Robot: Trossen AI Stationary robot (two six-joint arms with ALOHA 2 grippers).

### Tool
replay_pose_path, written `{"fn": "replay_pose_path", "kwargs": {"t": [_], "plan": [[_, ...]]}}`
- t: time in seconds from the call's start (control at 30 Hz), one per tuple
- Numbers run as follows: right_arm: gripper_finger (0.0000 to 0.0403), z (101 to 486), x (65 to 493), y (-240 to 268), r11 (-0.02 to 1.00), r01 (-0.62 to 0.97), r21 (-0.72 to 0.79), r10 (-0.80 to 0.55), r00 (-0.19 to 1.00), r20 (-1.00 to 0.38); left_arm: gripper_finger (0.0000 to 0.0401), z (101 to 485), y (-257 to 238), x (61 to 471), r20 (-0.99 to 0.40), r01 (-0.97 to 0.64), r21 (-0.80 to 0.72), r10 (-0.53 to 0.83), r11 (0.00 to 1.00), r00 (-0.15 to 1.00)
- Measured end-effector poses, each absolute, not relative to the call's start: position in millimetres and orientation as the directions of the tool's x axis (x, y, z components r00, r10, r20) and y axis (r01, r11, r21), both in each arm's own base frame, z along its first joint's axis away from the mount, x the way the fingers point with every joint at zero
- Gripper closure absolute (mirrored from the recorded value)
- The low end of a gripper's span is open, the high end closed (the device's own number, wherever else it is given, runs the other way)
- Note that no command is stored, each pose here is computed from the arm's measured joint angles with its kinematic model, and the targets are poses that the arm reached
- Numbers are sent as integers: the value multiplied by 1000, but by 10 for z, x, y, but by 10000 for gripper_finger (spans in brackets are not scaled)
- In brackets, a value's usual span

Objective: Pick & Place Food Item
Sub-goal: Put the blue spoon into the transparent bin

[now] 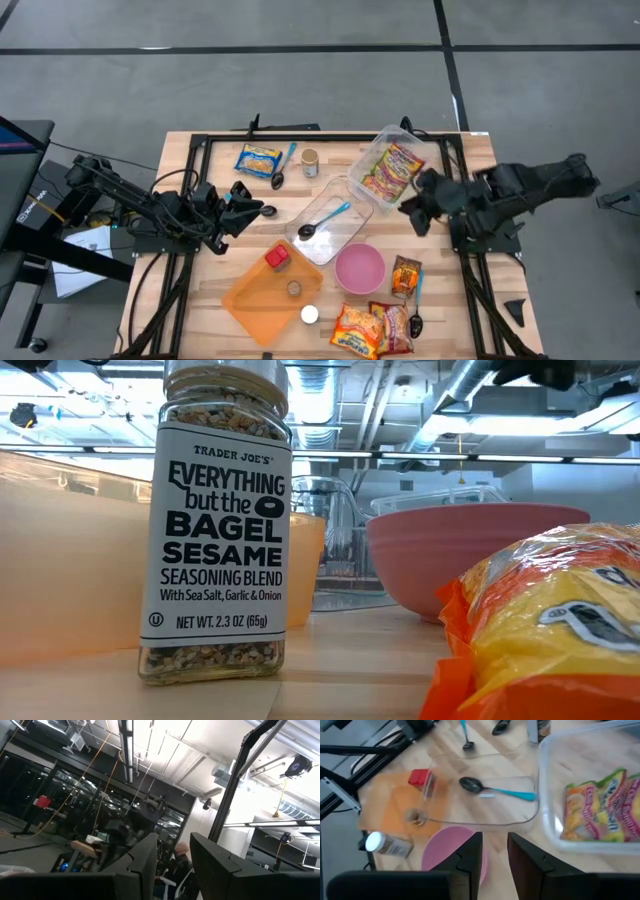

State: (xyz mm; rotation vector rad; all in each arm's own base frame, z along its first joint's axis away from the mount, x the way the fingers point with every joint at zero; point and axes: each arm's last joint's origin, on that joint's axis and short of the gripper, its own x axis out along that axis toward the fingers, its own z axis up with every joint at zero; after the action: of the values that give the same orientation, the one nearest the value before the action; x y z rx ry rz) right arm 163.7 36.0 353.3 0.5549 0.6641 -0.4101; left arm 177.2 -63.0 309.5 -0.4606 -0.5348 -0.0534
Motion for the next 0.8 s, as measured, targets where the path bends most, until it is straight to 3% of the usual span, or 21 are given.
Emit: {"fn": "replay_pose_path", "kwargs": {"t": [0.2, 0.53, 0.8], "plan": [[315, 3462, 1518, 564, 725, 612, 316, -285, 684, -672, 289, 3095, -631, 1772, 504, 169, -407, 66, 897, 861], [315, 3318, 1402, 764, 513, 759, 401, -271, 586, -763, 289, 3095, -631, 1772, 503, 169, -406, 66, 898, 862], [315, 3061, 1549, 1094, 397, 851, 345, -273, 468, -840, 289, 3080, -635, 1780, 489, 163, -403, 62, 900, 870]]}}
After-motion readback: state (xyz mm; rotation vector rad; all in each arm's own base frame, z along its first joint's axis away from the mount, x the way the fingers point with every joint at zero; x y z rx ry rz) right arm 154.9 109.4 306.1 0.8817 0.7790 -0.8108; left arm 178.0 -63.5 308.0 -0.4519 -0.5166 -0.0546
